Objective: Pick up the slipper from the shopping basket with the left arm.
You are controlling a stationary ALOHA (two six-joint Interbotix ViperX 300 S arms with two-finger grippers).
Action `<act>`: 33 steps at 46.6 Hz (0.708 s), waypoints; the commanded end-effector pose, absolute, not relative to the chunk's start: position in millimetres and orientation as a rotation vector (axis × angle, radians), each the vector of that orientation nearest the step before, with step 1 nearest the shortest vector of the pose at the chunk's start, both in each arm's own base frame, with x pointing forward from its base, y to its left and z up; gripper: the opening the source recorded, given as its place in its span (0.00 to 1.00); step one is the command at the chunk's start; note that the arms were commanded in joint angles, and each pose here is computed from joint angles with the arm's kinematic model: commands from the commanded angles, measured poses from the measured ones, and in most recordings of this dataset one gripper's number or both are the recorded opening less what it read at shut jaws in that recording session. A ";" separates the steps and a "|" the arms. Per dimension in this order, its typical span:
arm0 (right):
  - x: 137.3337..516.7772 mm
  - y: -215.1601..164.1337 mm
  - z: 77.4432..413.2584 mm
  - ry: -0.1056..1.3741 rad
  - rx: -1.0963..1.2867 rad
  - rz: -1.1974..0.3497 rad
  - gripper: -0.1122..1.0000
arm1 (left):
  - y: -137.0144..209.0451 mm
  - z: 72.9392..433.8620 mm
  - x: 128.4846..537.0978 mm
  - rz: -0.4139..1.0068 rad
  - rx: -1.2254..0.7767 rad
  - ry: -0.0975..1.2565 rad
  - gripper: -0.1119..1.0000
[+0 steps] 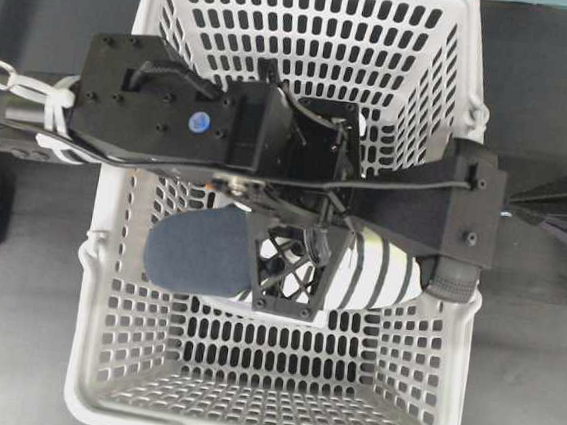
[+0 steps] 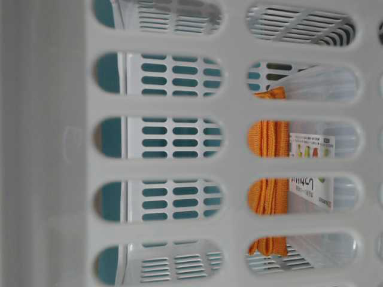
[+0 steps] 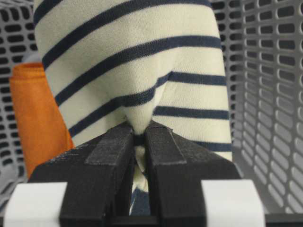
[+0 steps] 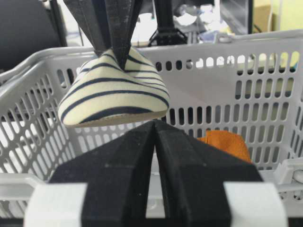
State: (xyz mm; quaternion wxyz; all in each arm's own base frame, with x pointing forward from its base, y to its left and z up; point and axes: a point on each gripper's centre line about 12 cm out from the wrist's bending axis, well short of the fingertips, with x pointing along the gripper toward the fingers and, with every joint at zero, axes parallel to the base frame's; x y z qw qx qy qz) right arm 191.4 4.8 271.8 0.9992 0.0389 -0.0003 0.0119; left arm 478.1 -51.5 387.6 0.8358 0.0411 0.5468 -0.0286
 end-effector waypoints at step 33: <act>192.6 5.1 274.6 -0.008 0.082 0.025 0.10 | -50.5 405.0 473.4 -0.058 0.084 1.109 0.14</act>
